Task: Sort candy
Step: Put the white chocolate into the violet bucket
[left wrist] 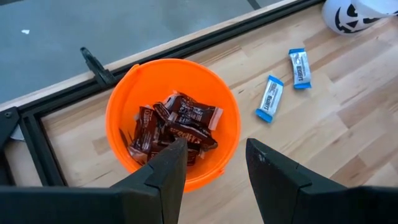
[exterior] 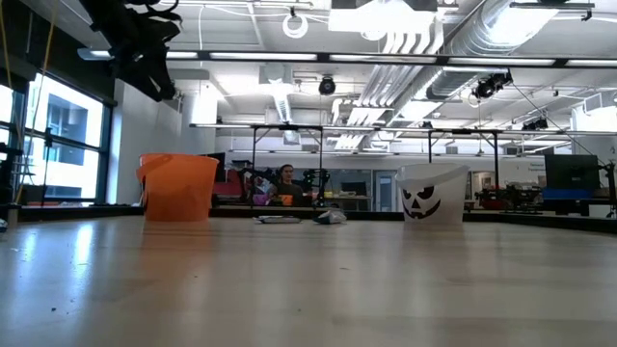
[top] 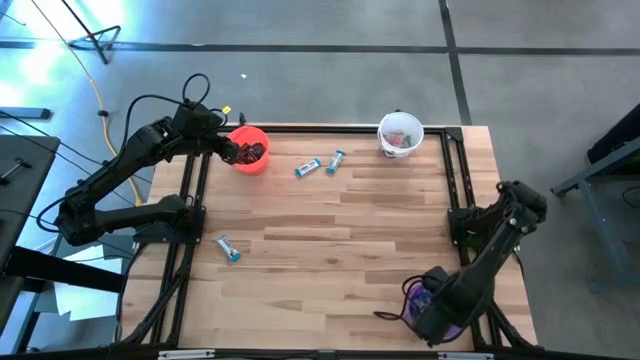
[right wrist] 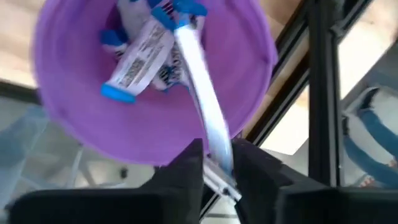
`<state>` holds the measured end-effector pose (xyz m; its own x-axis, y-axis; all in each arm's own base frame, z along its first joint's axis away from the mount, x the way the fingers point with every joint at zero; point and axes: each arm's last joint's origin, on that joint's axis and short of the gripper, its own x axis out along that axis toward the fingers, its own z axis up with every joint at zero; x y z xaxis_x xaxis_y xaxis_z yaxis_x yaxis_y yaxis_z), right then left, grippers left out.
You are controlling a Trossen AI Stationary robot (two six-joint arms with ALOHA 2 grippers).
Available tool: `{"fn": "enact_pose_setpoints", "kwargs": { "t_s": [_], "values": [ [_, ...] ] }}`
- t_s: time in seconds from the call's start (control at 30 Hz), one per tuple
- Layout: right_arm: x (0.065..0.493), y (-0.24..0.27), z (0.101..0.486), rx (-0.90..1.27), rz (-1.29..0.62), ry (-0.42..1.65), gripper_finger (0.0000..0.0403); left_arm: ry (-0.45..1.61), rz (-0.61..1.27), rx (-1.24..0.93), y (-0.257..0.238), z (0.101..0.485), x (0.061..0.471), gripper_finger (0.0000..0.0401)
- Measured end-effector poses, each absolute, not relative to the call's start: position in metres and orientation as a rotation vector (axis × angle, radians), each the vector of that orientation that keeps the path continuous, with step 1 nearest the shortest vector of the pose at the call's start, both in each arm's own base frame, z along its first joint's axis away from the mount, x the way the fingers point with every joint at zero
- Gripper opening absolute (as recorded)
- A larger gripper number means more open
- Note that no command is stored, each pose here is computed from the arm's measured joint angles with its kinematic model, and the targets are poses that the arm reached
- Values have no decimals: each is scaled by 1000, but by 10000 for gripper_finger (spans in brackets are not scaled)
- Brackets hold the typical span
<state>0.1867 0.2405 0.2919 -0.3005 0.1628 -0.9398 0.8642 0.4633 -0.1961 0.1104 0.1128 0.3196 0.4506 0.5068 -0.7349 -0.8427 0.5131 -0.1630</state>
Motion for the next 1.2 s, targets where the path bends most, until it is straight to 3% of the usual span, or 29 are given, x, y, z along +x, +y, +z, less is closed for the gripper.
{"fn": "enact_pose_setpoints", "kwargs": {
  "t_s": [0.17,0.3,0.5,0.8,1.0,1.2],
  "values": [
    [186,240,295,903,-885,1757,142,690,882,-545,113,319,110,152],
    [190,236,295,908,-882,1758,158,691,881,-543,113,319,110,152],
    [218,202,303,916,-815,1636,149,706,867,-511,113,319,110,152],
    [278,110,309,830,-695,1408,119,740,836,-443,113,319,110,152],
    [322,46,315,808,-598,1084,117,779,796,-355,113,319,110,152],
    [348,-7,329,559,-630,753,117,807,772,-307,112,319,110,152]
  ]
}}
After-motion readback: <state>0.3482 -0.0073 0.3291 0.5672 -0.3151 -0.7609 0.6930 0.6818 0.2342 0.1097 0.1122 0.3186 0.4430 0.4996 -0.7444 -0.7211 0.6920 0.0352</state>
